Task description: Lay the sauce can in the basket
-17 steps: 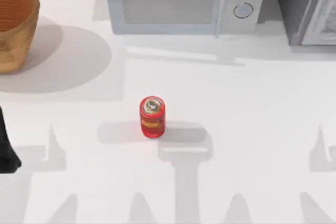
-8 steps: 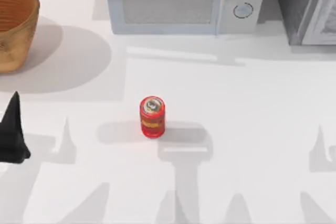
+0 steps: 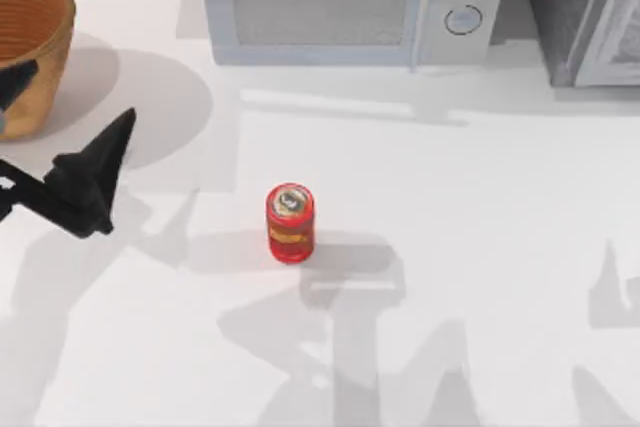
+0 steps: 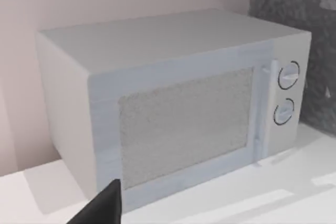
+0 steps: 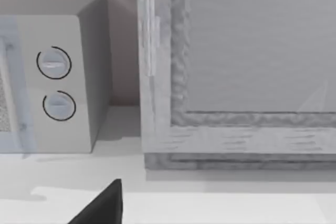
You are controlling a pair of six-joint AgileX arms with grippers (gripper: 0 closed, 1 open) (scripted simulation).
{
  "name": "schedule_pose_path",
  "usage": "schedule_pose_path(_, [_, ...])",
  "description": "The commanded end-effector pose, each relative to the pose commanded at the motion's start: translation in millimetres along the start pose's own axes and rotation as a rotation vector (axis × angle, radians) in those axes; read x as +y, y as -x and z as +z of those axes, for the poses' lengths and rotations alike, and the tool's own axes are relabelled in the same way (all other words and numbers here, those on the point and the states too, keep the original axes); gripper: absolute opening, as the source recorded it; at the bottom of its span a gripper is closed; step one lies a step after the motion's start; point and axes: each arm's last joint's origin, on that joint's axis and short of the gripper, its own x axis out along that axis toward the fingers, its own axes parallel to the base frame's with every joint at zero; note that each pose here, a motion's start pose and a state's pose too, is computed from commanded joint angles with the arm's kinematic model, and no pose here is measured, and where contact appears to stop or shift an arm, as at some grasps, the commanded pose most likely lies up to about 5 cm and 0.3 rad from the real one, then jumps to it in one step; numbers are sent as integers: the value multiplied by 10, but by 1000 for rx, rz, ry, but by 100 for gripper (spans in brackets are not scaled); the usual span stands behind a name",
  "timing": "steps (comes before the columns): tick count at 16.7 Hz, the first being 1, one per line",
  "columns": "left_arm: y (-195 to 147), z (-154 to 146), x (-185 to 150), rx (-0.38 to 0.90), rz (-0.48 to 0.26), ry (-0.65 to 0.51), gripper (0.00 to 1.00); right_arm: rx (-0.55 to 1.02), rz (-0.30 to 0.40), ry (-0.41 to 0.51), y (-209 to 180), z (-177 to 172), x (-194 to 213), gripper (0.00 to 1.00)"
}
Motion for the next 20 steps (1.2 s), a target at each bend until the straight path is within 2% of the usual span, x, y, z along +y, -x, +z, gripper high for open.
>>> schedule_pose_path(5, [-656, -300, 257, 2, -304, -4, 100, 0, 0, 0, 0, 0, 0, 100])
schedule_pose_path(9, [-1056, -838, 390, -2, -533, -6, 100, 0, 0, 0, 0, 0, 0, 100])
schedule_pose_path(12, [-1212, -1299, 422, -7, -680, -8, 100, 0, 0, 0, 0, 0, 0, 100])
schedule_pose_path(16, [-1266, -1803, 405, -14, -823, -11, 100, 0, 0, 0, 0, 0, 0, 100])
schedule_pose_path(20, [-1257, -2010, 383, -18, -879, -12, 100, 0, 0, 0, 0, 0, 0, 100])
